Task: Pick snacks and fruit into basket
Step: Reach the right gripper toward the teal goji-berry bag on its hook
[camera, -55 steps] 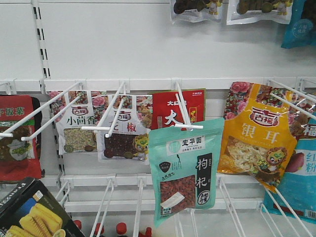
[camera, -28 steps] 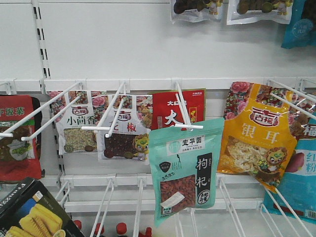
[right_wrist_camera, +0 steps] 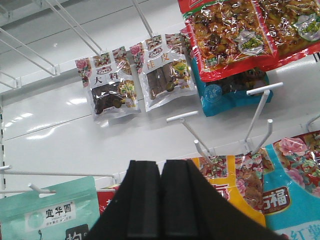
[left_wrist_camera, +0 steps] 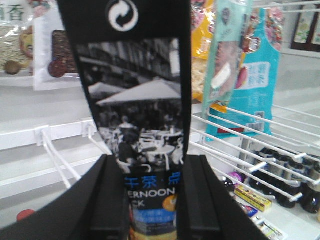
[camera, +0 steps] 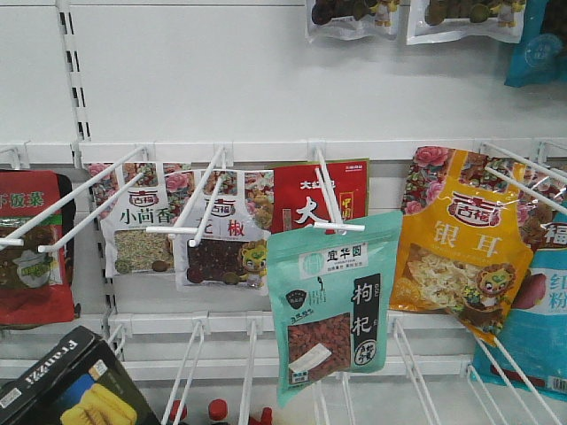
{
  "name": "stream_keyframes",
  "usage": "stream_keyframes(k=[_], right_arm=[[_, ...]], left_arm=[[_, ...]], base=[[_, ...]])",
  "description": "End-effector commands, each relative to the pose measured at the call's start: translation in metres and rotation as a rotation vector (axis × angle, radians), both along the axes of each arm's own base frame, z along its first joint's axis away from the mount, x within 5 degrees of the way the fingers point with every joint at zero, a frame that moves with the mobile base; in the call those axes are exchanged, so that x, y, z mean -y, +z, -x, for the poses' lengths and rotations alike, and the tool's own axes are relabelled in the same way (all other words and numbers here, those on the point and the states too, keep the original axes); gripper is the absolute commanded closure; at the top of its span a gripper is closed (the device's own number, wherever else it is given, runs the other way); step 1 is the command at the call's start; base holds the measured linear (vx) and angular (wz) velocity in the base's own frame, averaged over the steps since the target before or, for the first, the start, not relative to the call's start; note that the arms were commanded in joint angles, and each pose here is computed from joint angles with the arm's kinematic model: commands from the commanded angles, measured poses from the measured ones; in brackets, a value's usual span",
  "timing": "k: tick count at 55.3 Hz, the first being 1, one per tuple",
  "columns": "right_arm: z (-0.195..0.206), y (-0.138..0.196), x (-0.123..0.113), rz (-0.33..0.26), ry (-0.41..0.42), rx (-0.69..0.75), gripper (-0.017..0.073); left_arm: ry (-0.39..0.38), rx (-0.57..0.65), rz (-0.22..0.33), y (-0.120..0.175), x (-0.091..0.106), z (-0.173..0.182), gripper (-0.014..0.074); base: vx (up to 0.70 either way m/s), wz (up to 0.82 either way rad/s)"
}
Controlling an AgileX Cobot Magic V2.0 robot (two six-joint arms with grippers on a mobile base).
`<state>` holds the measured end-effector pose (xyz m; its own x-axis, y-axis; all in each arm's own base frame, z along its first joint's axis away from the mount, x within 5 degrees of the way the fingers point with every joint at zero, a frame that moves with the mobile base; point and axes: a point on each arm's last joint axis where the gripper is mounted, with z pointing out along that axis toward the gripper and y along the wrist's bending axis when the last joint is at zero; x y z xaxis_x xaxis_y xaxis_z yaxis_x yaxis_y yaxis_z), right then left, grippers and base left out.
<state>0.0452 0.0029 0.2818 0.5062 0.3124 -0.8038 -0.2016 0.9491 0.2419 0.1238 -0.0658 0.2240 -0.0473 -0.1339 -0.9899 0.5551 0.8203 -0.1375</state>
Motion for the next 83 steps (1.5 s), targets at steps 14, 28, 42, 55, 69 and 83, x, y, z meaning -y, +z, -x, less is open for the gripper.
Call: stream_keyframes(k=[14, 28, 42, 55, 69, 83], right_arm=[[-0.048, 0.038, -0.005, 0.058, 0.015, -0.071, 0.0567], [-0.091, 0.026, -0.014, 0.084, 0.096, -0.101, 0.0515], [-0.127, 0.0, -0.026, 0.17, 0.2, -0.172, 0.0231], [-0.145, -0.018, -0.029, 0.153, 0.24, -0.202, -0.0017], [-0.165, -0.016, -0.039, 0.219, 0.341, -0.232, -0.0022], [-0.19, -0.012, -0.047, 0.221, 0.442, -0.282, -0.0022]], left_arm=[[-0.035, 0.11, 0.063, 0.017, 0.003, 0.0, 0.0594], [-0.035, 0.11, 0.063, 0.017, 0.003, 0.0, 0.0594], [-0.035, 0.11, 0.063, 0.017, 0.003, 0.0, 0.0594], [-0.035, 0.109, 0.064, 0.017, 0.003, 0.0, 0.0594], [-0.034, 0.107, 0.063, 0.017, 0.003, 0.0, 0.0594], [-0.033, 0.104, 0.061, 0.016, 0.003, 0.0, 0.0594]], base=[[0.0, 0.0], [0.0, 0.0], [0.0, 0.0], [0.0, 0.0], [0.0, 0.0], [0.0, 0.0]])
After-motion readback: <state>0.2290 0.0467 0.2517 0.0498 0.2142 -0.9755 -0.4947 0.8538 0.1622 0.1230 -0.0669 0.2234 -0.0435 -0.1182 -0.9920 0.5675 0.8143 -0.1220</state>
